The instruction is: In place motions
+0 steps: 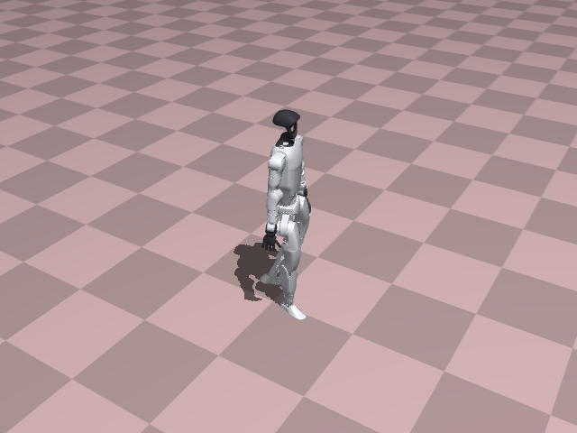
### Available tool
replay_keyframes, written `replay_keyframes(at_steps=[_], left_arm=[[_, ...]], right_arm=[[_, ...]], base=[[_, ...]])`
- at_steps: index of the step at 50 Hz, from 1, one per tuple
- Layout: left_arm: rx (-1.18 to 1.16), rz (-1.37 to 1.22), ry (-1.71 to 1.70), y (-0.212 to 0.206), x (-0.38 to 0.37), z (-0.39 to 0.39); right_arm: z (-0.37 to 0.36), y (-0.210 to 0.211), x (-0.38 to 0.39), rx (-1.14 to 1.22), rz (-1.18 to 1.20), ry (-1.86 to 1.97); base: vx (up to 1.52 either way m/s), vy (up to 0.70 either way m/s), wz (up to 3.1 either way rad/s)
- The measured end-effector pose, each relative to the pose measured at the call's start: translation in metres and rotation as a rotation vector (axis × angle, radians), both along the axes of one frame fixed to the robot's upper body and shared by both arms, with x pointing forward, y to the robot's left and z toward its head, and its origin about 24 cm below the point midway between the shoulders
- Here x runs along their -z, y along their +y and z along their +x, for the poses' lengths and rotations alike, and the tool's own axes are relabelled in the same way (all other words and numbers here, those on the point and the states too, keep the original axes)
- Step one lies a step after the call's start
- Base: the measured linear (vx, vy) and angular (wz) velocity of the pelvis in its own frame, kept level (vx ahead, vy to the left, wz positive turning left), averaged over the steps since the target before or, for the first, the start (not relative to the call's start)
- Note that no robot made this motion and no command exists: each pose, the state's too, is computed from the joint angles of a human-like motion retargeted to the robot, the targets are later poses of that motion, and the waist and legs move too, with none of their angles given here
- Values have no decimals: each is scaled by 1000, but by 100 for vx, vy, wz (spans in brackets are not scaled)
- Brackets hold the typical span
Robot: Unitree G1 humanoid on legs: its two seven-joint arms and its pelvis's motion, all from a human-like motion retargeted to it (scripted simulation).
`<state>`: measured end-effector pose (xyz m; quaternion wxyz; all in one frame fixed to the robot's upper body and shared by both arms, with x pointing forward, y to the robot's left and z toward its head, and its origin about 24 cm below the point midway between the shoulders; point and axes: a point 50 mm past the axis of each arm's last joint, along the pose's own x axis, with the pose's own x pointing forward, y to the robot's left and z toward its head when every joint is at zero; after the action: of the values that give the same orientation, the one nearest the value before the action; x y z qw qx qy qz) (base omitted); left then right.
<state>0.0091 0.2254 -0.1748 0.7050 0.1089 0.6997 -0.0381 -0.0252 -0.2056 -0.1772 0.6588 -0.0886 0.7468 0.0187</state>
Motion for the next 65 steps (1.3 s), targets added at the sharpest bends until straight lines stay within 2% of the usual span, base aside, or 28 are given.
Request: replay_keyframes(at_steps=[11, 19, 28, 40, 58, 65], left_arm=[[-64, -66, 25, -28, 5, -14], [-73, -54, 85, -25, 3, -38], [-107, -43, 14, -21, 3, -29], [11, -59, -30, -23, 3, -11], [-44, 4, 93, -11, 0, -45], [-85, 10, 134, -8, -1, -56]], right_arm=[[75, -5, -2, -89, -36, -271], [62, -8, -1, -105, -35, -211], [31, -23, -3, -112, -61, -86], [1, -18, -3, -88, -48, -14], [24, -28, -4, -70, -85, -107], [22, -17, -2, -14, -48, -114]], base=[[2, -5, -132], [9, -1, -29], [0, 1, 33], [2, 12, 227], [15, 36, 158], [15, 15, 215]])
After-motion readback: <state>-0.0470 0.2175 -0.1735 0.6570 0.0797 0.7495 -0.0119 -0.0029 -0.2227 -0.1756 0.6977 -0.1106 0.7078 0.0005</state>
